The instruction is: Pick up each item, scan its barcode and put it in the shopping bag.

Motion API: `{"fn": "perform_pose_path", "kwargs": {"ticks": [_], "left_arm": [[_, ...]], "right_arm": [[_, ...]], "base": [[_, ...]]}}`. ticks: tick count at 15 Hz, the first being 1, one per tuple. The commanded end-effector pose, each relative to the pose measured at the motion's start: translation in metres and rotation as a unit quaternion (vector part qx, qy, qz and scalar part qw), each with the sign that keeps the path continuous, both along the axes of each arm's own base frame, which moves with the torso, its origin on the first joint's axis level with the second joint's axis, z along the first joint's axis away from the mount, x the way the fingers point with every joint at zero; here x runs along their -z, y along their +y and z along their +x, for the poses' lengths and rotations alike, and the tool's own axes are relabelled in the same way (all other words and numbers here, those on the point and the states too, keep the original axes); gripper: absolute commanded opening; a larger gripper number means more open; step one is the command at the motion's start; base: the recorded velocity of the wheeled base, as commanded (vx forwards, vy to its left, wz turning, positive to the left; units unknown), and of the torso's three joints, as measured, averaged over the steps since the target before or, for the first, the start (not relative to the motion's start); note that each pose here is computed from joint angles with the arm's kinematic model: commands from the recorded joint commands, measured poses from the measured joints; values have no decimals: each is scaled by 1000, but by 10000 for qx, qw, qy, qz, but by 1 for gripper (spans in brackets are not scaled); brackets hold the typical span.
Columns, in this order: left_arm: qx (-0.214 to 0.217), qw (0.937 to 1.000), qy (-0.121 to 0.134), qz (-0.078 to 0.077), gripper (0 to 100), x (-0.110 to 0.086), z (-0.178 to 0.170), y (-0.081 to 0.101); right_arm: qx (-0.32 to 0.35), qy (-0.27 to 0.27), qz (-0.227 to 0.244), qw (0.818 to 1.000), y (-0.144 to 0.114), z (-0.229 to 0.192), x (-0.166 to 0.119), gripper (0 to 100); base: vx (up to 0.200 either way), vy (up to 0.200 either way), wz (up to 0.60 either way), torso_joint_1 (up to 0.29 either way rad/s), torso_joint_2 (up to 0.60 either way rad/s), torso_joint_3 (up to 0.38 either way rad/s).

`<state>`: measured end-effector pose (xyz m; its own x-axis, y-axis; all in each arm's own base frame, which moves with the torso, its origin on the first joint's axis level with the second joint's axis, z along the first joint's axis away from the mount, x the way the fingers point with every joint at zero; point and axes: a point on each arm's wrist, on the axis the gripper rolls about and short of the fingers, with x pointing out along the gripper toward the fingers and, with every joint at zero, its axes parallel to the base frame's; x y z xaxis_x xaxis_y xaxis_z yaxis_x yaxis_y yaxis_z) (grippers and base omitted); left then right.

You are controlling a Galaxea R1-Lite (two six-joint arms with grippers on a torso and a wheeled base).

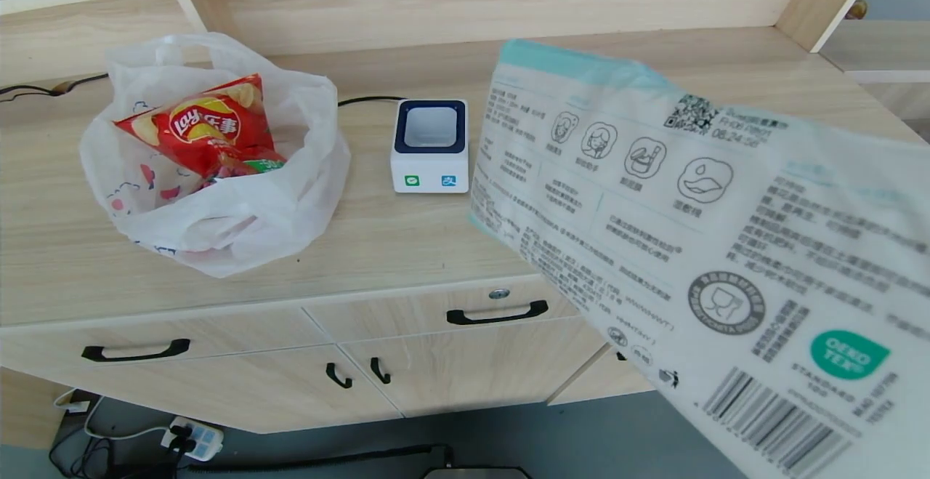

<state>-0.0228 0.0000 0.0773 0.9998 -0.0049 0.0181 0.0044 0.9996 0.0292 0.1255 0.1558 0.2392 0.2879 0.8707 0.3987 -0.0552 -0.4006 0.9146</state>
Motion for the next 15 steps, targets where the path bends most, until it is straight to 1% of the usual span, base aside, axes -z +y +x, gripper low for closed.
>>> {"fn": "perform_pose_path", "kwargs": {"ticks": [1, 3, 4, 6, 7, 8, 10, 12, 14, 15], "left_arm": [[-2, 10000, 6, 8, 100, 0, 0, 0], [-2, 10000, -2, 15, 100, 0, 0, 0], [-2, 10000, -2, 8, 100, 0, 0, 0], [-2, 10000, -2, 15, 100, 0, 0, 0], [-2, 10000, -2, 31, 100, 0, 0, 0], [-2, 10000, -2, 54, 100, 0, 0, 0], [-2, 10000, -2, 54, 100, 0, 0, 0], [-3, 10000, -2, 61, 100, 0, 0, 0], [-3, 10000, -2, 61, 100, 0, 0, 0], [-3, 10000, -2, 69, 100, 0, 0, 0]], "right_arm": [[-109, 303, -45, 9995, -3, -1, 9, 0], [-300, 889, 141, 9955, 1, 6, 10, 0], [-251, 1030, 224, 9941, 2, 14, 12, 0], [-415, 1015, 234, 9937, 0, 16, 15, 0], [-522, 1235, 378, 9903, -1, 19, 15, 0], [-677, 1569, 501, 9840, -4, 23, 14, 0], [-1113, 1700, 383, 9784, -7, 21, 15, 0], [-1264, 2060, 346, 9697, -5, 30, 19, 0], [-1444, 2238, 207, 9637, 0, 33, 25, 0], [-1470, 2249, 214, 9630, 2, 35, 25, 0]], "base": [[0, 0, 0, 0, 0, 0], [0, 0, 0, 0, 0, 0], [0, 0, 0, 0, 0, 0], [0, 0, 0, 0, 0, 0], [0, 0, 0, 0, 0, 0], [0, 0, 0, 0, 0, 0], [0, 0, 0, 0, 0, 0], [0, 0, 0, 0, 0, 0], [0, 0, 0, 0, 0, 0], [0, 0, 0, 0, 0, 0]]}}
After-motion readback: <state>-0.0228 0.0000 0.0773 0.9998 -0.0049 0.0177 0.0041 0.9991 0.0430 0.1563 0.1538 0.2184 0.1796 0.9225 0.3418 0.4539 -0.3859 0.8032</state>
